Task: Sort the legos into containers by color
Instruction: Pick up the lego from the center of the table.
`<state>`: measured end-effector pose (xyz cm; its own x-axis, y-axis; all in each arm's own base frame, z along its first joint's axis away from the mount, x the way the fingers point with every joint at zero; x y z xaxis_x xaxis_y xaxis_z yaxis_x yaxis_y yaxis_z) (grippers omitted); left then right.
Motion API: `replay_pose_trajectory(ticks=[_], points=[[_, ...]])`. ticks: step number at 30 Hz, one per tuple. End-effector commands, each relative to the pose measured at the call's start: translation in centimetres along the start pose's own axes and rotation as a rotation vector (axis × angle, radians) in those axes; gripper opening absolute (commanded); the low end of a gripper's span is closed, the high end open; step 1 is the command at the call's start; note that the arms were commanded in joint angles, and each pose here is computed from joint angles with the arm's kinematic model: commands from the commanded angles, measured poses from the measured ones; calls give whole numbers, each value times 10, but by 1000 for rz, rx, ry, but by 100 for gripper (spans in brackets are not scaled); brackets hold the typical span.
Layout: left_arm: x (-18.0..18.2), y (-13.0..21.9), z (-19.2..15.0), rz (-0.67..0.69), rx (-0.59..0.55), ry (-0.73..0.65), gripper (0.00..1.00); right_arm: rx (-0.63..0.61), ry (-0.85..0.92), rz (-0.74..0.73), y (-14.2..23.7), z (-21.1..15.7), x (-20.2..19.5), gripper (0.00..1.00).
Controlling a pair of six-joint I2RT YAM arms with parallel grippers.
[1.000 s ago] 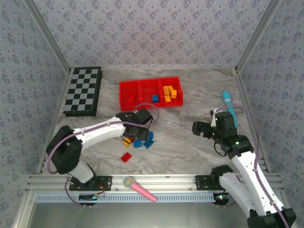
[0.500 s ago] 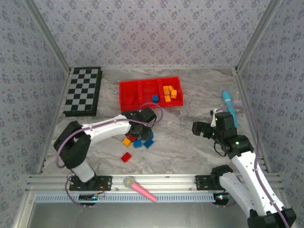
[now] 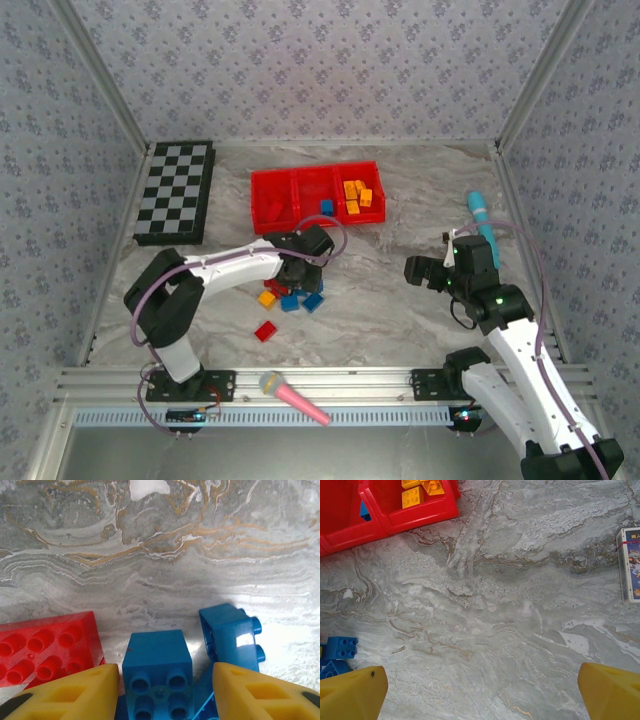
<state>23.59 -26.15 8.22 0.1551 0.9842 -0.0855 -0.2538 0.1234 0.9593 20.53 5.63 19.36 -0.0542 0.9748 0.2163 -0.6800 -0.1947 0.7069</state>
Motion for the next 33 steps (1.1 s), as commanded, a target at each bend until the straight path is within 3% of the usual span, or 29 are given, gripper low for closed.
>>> replay_pose_trajectory(ticks=[1, 11, 21, 33], points=[[3, -8, 0, -4, 13, 40, 49, 15, -1, -6, 0, -5, -1, 100], [16, -19, -3, 15, 35, 86, 41, 14, 0, -8, 0, -5, -1, 100], [8, -23, 1, -20, 38, 82, 31, 22, 0, -14, -1, -5, -2, 100], [11, 13, 22, -39, -103, 106, 21, 5, -1, -8, 0, -4, -1, 100]])
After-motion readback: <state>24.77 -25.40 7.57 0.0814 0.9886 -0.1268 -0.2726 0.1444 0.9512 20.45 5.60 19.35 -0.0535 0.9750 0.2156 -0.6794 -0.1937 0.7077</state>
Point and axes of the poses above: each hand's point on the last joint's axis, 136 mm out from that joint toward the fingers, its own y axis back along the fingers, its own x axis along the line the jaws close on, z = x × y, the point moved 3 cm from there along y, back along the fingers, and after that the axes turned 3 degrees about y, right-handed, at the moved point
